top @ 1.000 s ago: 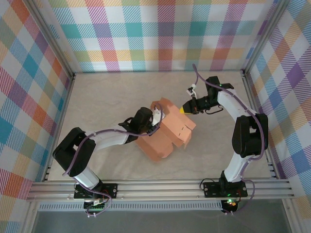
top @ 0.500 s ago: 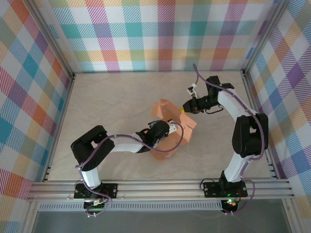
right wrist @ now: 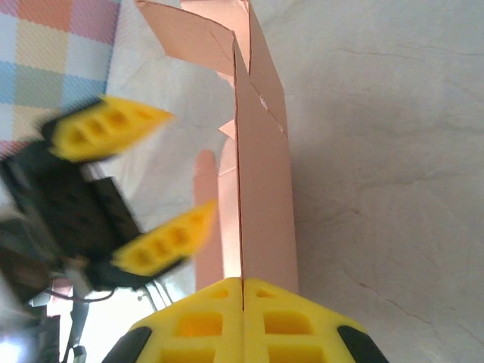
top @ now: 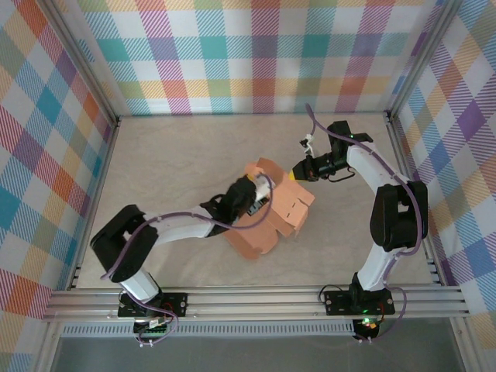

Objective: Fold the paper box

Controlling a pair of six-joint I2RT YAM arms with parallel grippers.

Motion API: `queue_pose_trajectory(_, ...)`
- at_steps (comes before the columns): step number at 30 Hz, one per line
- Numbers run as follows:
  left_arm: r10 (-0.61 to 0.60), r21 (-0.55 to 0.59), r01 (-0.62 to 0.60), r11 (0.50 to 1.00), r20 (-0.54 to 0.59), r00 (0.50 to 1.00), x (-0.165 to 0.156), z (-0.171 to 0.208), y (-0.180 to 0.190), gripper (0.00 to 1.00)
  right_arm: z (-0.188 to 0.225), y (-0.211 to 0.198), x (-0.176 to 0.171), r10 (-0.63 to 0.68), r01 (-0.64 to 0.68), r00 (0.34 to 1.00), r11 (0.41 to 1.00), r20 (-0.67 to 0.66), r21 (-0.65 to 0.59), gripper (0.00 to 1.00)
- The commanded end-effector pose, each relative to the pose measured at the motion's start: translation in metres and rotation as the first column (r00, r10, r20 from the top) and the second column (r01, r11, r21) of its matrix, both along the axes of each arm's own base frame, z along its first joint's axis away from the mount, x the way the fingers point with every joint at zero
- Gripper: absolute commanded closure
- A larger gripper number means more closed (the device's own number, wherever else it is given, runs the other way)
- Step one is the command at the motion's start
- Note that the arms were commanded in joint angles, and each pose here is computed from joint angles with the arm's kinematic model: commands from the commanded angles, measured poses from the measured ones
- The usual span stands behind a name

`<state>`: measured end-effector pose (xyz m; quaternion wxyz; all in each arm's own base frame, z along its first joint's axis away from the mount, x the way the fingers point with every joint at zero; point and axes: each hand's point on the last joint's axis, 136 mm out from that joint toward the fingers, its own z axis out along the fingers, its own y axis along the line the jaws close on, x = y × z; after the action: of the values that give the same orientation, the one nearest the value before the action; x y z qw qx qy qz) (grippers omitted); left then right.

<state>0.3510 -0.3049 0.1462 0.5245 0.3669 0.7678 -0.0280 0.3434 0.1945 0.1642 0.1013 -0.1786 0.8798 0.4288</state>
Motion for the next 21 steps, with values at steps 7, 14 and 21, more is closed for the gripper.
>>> queue_pose_trajectory(7, -0.037, -0.551, -0.102, 0.828, -0.234, 0.972, 0.014, 0.054, 0.038, 0.24, -0.023, -0.018, 0.016, -0.054, 0.081, 0.991, 0.971, 0.125, -0.225, 1.00)
queue_pose_trajectory(14, -0.003, -0.605, -0.205, 0.769, -0.325, 0.946, 0.020, 0.037, 0.058, 0.24, -0.037, -0.026, 0.029, -0.091, 0.177, 0.965, 0.917, 0.245, -0.356, 1.00)
queue_pose_trajectory(21, -0.124, -0.556, -0.099, 0.826, -0.349, 0.929, 0.013, 0.018, 0.035, 0.35, -0.039, -0.022, 0.024, -0.129, 0.214, 0.955, 0.923, 0.267, -0.321, 1.00)
